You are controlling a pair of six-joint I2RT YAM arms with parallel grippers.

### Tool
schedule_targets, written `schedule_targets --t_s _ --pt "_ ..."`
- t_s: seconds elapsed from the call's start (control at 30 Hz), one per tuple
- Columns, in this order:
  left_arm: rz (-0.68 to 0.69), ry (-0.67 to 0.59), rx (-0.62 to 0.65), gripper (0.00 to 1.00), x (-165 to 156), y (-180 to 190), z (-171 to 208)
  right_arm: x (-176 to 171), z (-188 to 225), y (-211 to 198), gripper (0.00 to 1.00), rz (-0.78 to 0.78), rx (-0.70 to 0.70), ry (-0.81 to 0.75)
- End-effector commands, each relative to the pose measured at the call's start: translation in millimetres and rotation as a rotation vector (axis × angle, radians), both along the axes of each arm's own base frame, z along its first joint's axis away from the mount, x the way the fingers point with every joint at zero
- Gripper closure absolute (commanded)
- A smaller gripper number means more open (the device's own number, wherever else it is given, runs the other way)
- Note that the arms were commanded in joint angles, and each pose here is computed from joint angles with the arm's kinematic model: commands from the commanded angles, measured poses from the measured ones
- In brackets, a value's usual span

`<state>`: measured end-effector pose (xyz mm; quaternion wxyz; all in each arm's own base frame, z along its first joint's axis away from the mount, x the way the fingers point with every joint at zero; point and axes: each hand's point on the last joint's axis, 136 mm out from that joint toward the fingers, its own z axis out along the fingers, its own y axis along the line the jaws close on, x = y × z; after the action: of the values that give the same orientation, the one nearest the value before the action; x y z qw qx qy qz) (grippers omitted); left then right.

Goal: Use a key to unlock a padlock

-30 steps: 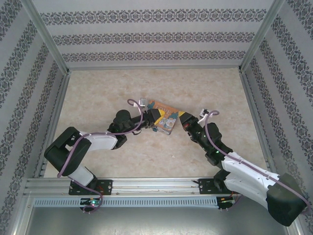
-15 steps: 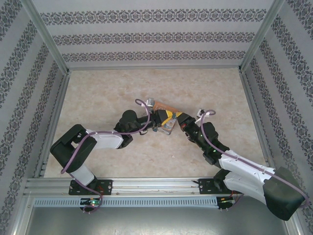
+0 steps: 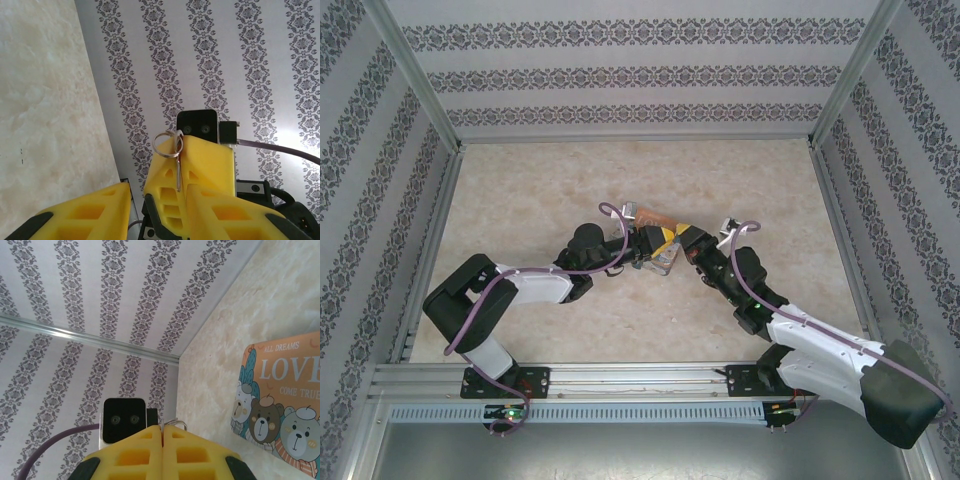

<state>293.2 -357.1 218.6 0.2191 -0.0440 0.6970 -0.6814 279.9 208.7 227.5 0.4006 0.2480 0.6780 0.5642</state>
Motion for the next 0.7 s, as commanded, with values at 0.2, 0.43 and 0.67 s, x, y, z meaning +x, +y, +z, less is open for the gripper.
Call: schedule_targets --t_s 0.2,0.43,0.67 --pt "-0.010 -0.056 -0.023 0.66 -2.9 -8.2 15.3 0.5 20.3 5.5 0.99 0.000 0.039 -0.044" --pt "-0.009 -0.059 -0.024 0.71 -2.4 -8.5 17.3 -0.1 18.5 8.3 0.99 0.005 0.040 -0.038" --pt "-0.005 -0.070 -0.021 0.85 -2.6 -7.1 19.5 -2.5 14.1 12.6 0.98 0.024 0.044 -0.027"
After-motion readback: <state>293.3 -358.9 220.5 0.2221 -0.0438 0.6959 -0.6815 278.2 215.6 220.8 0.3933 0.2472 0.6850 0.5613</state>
